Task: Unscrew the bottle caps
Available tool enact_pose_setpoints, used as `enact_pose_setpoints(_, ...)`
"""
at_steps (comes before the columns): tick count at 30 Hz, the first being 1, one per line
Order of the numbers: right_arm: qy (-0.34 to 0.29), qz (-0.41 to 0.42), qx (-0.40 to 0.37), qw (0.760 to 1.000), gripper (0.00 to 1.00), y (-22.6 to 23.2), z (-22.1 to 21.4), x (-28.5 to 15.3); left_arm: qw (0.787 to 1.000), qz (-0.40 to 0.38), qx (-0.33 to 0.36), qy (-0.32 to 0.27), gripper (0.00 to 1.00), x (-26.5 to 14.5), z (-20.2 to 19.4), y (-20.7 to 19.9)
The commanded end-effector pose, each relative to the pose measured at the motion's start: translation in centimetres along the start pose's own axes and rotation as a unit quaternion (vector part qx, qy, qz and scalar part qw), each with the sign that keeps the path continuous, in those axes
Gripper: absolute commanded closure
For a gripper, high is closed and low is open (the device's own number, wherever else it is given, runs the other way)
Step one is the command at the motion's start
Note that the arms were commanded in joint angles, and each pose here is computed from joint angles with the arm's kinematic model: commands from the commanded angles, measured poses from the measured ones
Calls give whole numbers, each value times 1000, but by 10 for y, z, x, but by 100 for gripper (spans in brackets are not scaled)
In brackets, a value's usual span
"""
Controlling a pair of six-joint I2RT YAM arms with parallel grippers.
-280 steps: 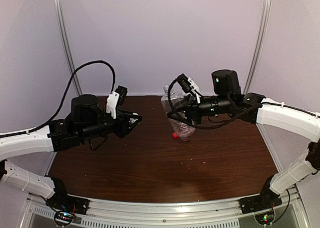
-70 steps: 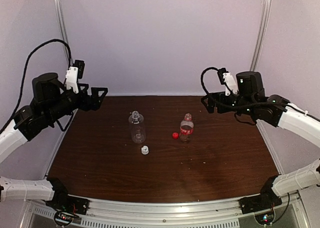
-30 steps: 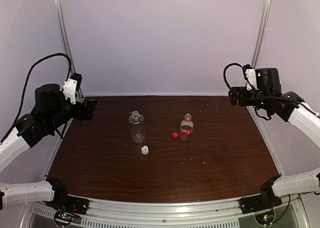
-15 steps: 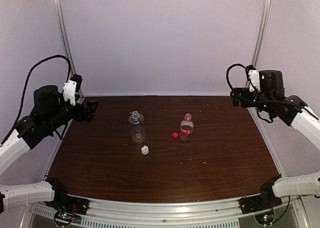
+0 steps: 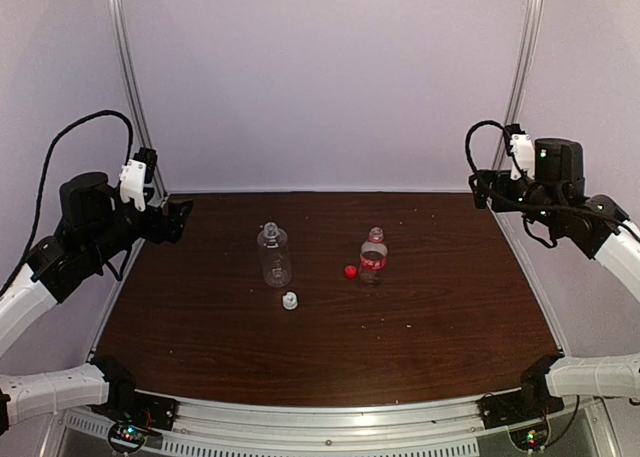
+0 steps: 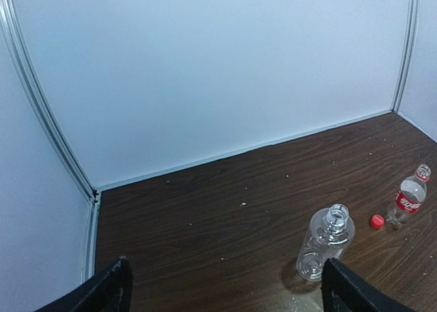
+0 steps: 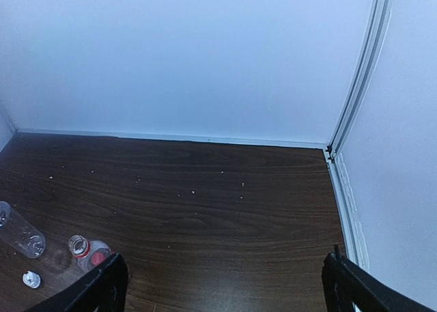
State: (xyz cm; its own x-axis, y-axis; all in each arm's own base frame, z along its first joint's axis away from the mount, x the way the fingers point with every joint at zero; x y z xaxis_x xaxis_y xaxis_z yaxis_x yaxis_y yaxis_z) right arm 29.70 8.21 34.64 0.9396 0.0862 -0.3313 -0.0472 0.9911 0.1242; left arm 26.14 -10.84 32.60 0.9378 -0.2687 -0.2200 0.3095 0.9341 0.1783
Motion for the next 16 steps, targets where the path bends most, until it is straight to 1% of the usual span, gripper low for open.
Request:
enact_pose_setpoints(1, -21, 2, 1, 1000, 0, -2, 7, -6, 1000, 0, -9, -26, 2, 0, 10, 2)
enact_pose_setpoints(13, -19, 2, 0, 1000, 0, -3, 3, -6, 1000, -9, -7, -22, 2, 2, 10, 0)
enact_pose_setpoints(16, -18, 19, -1, 1000, 0, 2, 2, -6, 1000, -11, -6, -21, 2, 2, 9, 0)
Point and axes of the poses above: each gripper's point midway between its finger pads, its own x axis out along the fingers, its own y axis along the line the jaws close on, z = x × y, the point moved 3 cm from there along -x, back along the fingers, and after that the axes turned 6 degrees about x, right-handed, at the moved point
